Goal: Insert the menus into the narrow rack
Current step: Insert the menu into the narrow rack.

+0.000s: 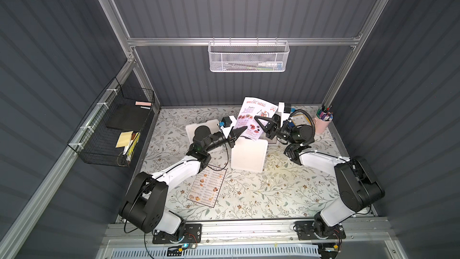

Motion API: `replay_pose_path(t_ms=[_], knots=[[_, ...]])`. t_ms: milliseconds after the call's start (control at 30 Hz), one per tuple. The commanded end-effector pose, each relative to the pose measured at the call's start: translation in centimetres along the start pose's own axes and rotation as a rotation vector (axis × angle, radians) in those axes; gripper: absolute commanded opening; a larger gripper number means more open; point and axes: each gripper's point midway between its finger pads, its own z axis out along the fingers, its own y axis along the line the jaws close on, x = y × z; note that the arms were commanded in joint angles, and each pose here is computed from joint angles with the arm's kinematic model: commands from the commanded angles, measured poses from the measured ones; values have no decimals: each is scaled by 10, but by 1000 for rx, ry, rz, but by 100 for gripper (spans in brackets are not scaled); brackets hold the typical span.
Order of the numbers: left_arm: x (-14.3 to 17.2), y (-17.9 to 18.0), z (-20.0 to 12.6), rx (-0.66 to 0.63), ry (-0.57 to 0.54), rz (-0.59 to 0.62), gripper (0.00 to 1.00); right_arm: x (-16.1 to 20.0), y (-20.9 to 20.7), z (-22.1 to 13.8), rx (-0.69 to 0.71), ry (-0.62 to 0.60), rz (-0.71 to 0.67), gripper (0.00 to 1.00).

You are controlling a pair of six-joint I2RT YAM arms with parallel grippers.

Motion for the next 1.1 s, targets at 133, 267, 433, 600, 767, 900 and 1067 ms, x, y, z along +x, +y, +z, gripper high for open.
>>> replay_pose_path(t_ms=[133,267,433,600,767,900,1067], knots=[[-16,16,3,-29,-36,12,21,-10,-4,13,-25,-29,-35,0],[-13,23,2,-44,-28,4,23,-6,-9,15,-26,-21,-20,0],[-9,28,2,-58,-18,-3,31,-3,-10,15,-22,-18,-15,0],[-5,30,3,-62,-11,-10,34,-2,-12,15,-21,-16,-14,0],[-4,32,2,-65,-10,-11,35,1,-14,15,-16,-12,-12,0],[-2,33,3,-64,-7,-14,35,4,-15,14,-11,-8,-1,0],[-4,31,2,-58,-10,-12,35,4,-9,12,-16,-8,-8,0]])
